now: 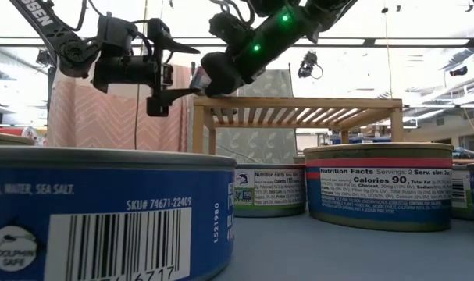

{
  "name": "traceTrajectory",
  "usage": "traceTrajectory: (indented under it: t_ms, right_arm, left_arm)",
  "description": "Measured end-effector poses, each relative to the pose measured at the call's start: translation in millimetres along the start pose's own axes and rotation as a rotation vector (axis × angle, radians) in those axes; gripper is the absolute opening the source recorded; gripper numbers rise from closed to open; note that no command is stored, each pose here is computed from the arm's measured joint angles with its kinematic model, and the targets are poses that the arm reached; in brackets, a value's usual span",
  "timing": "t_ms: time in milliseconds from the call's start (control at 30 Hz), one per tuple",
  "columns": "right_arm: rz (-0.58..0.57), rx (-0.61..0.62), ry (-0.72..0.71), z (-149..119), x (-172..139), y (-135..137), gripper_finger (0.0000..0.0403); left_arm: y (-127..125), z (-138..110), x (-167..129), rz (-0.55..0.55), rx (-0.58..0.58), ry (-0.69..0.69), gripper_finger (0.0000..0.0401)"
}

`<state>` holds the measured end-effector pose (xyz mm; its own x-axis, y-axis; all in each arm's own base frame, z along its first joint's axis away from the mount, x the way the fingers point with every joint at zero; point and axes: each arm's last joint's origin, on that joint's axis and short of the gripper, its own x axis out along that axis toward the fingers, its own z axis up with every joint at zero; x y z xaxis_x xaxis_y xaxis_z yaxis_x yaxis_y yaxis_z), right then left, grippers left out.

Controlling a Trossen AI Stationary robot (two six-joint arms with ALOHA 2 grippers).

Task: Stack canned seafood by type on shelf
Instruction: Put the blue tuna can on the shelf aligned with the green tuna can

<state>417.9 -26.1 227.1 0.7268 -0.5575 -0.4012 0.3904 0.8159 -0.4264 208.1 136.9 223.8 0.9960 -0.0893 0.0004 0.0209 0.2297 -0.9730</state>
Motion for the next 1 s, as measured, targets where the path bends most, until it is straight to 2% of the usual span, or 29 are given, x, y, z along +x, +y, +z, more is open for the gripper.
traceTrajectory:
  t_ms: [267, 500, 833, 1000]
  right_arm:
    - [-0.050, 0.012, 0.021, -1, -2, 1, 0.0006]
    - [-0.078, 0.004, 0.014, 3, -9, 3, 0.0007]
    - [-0.055, -0.014, -0.025, 10, -17, 5, 0.0006]
    - [-0.052, -0.027, -0.124, 21, -17, 1, 0.0008]
  left_arm:
    - [8, -3, 0, 0.056, -0.040, 0.059, 0.0363]
    - [8, -2, 0, 0.066, -0.037, 0.013, 0.0363]
    - [6, 2, 1, 0.091, -0.041, -0.057, 0.0363]
    - [4, 3, 2, 0.086, -0.036, -0.054, 0.0363]
